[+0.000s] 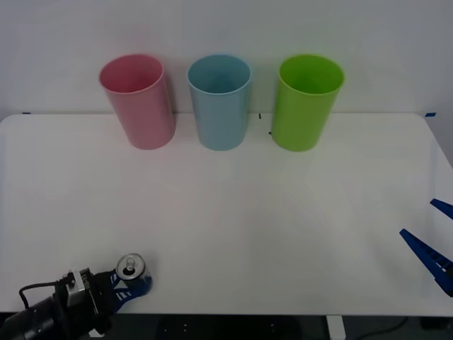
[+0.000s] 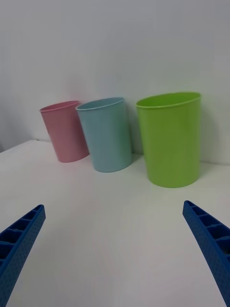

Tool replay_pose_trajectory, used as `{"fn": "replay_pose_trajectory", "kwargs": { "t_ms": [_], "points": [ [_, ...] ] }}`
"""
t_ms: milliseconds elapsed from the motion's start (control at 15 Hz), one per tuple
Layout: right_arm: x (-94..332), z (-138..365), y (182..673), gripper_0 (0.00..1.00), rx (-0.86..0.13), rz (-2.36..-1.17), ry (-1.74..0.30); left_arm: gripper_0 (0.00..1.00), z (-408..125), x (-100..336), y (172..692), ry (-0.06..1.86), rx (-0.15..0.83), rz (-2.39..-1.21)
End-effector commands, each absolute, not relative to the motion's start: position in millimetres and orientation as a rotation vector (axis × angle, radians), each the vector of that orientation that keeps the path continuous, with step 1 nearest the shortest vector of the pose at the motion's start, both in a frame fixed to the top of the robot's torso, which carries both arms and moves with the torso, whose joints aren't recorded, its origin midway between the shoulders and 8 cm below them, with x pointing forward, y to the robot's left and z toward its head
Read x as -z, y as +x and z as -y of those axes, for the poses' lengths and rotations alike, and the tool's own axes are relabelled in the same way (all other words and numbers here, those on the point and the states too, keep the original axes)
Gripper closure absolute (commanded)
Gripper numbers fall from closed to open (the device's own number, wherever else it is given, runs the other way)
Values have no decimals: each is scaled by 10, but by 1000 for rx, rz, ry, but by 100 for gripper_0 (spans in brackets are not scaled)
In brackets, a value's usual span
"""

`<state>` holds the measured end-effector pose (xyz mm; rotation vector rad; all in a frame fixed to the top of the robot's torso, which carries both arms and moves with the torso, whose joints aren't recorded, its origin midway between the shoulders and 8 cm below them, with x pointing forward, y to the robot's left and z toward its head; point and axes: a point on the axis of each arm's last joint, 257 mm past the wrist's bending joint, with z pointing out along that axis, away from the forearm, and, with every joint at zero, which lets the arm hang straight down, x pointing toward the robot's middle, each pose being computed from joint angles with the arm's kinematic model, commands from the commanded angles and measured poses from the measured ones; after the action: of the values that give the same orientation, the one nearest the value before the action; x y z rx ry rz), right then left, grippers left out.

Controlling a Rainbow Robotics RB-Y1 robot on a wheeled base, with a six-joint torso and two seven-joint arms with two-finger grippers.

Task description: Grasp the object on the table and drop it into the matching bin: aluminum can to the light blue bin, PET bottle to the pink bin.

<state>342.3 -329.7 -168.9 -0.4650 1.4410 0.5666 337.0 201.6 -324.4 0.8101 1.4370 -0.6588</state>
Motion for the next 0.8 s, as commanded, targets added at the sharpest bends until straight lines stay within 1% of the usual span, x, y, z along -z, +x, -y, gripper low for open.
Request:
{"fn": "replay_pose_trajectory", "kwargs": {
  "t_ms": [67,267,467,533,800],
  "points": [
    [1689,3297,3423,0,-567,-1441,-465,100,-2154,3097,3481,759,618,-1432],
    [1689,3297,3423,0,-567,-1441,-465,100,-2244,2855,3713,683,566,-1415],
    [1689,3297,3423,0,-567,-1441,-465,100,-2352,2586,3831,588,586,-1415],
    [1689,3297,3423,0,-567,-1441,-465,100,-2422,2463,3871,553,573,-1411],
    [1689,3297,3423,0,-567,-1441,-465,100,-2515,2078,3942,482,598,-1381]
  ]
}}
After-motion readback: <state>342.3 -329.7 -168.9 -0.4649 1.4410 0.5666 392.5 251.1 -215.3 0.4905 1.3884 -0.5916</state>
